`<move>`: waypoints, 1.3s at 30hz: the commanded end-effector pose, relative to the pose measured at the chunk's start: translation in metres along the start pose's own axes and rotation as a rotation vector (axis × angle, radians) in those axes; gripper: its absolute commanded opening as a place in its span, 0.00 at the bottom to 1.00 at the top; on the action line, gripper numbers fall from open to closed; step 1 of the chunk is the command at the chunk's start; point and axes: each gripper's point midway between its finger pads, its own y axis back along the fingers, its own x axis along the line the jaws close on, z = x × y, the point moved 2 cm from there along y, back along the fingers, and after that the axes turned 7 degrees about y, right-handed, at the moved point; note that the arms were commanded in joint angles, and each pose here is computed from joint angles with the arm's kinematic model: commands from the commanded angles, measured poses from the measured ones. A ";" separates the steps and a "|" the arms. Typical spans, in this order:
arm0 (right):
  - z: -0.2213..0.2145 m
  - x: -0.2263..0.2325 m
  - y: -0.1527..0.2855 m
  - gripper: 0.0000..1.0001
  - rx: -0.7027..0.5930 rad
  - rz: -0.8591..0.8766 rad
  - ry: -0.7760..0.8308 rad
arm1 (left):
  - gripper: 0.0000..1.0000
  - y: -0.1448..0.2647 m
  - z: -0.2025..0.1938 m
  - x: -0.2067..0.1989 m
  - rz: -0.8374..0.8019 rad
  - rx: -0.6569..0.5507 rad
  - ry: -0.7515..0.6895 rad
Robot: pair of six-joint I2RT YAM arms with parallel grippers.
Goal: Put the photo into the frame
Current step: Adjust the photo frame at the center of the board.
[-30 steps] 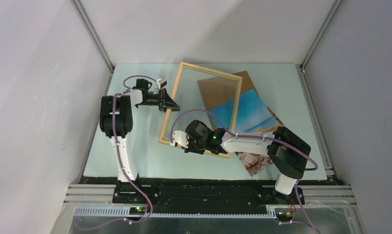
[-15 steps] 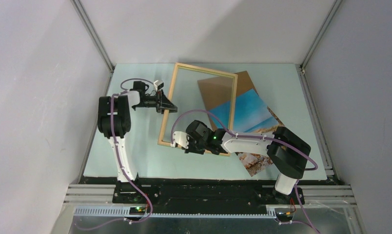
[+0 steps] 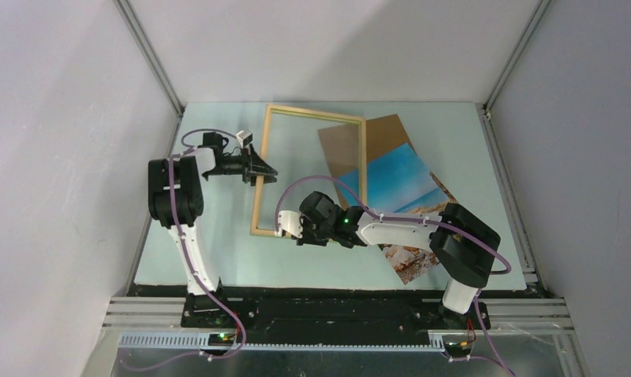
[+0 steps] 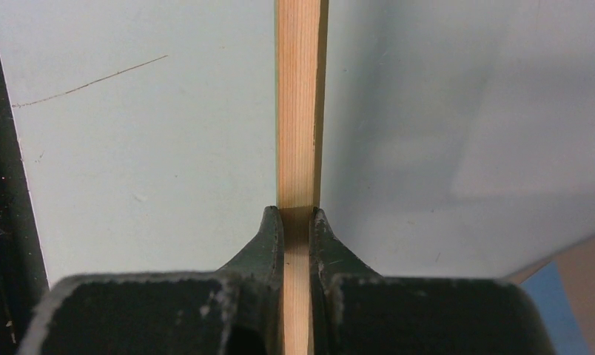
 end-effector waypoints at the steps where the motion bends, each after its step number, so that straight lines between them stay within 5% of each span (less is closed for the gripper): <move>1: -0.013 -0.011 -0.004 0.00 0.033 -0.042 0.007 | 0.47 0.017 -0.006 -0.025 0.012 -0.043 -0.037; 39: -0.010 0.009 -0.025 0.00 0.044 0.078 0.012 | 0.66 0.070 -0.013 0.076 0.440 -0.235 0.118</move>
